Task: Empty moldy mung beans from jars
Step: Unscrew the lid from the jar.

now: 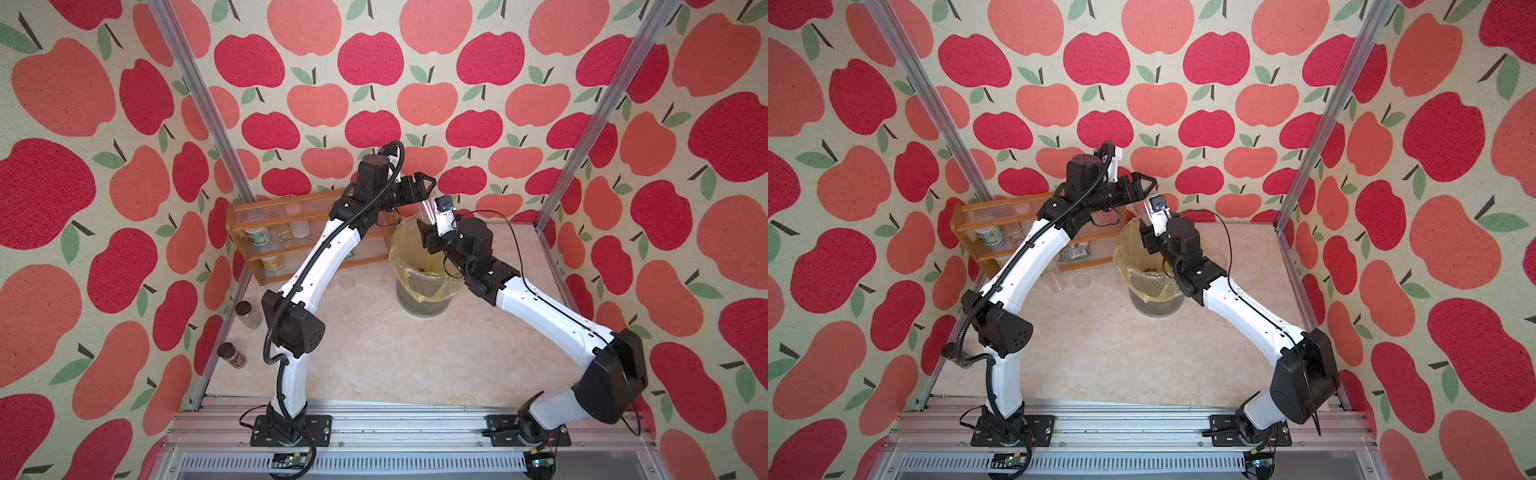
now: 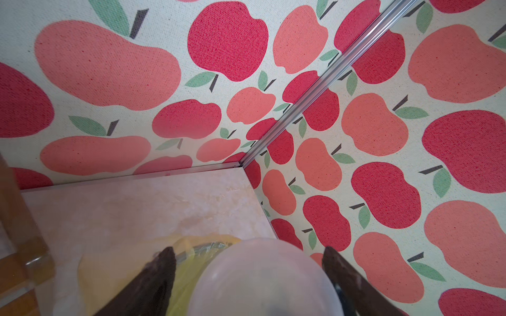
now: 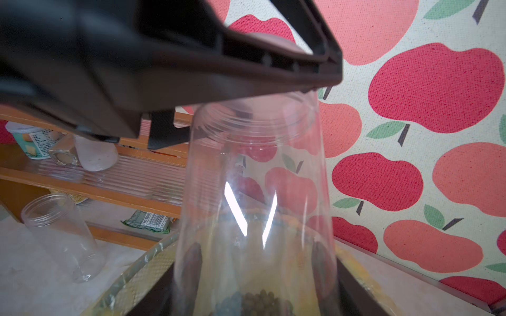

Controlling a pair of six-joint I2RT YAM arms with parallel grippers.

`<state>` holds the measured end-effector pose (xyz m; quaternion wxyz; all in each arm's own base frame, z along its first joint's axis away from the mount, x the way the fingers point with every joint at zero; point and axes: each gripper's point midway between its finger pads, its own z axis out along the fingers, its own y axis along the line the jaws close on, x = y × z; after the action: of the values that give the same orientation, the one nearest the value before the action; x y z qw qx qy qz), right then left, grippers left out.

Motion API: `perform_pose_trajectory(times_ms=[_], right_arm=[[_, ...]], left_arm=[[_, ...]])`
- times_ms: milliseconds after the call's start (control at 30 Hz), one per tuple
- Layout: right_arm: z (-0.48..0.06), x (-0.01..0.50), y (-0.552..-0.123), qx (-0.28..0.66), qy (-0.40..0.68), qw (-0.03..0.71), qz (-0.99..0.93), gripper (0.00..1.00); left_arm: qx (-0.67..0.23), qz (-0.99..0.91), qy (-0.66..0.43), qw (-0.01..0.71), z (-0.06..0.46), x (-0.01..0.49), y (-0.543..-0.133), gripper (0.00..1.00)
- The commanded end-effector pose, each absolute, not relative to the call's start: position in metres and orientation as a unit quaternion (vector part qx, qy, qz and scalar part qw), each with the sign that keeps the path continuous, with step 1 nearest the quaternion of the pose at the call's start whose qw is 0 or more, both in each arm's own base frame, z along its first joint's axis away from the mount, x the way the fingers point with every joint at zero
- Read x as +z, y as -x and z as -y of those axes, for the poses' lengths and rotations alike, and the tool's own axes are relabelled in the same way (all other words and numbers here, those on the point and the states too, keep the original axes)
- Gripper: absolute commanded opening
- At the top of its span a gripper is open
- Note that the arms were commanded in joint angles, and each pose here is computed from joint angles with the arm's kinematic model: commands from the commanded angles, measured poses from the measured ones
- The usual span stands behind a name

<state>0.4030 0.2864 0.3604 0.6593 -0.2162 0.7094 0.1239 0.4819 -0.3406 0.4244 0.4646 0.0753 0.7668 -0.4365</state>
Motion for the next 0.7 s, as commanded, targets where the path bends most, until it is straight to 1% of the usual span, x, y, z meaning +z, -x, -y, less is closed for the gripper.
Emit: perform_pose_trajectory(times_ms=[0,100,233,333,500,667], right_arm=[[-0.272,0.386,-0.397,0.174,0.183,0.674,-0.694,0.32],[-0.267,0.380,-0.399,0.189,0.179,0.664,-0.701,0.32],[-0.263,0.377,-0.395,0.217,0.183,0.653,-0.702,0.32],[-0.258,0.378,-0.392,0.266,0.179,0.640,-0.699,0.32],[-0.269,0.397,-0.364,0.369,0.235,0.621,-0.650,0.34],[-0.288,0.411,-0.339,0.446,0.288,0.598,-0.600,0.35]], left_arm=[[-0.448,-0.708,-0.090,0.538,0.321,0.479,-0.474,0.90],[-0.459,-0.688,-0.100,0.553,0.317,0.489,-0.471,0.90],[-0.468,-0.682,-0.092,0.554,0.307,0.489,-0.471,0.92],[-0.491,-0.657,-0.094,0.565,0.297,0.491,-0.464,0.92],[-0.536,-0.602,-0.116,0.580,0.280,0.496,-0.446,0.91],[-0.592,-0.562,-0.181,0.548,0.299,0.500,-0.426,0.89]])
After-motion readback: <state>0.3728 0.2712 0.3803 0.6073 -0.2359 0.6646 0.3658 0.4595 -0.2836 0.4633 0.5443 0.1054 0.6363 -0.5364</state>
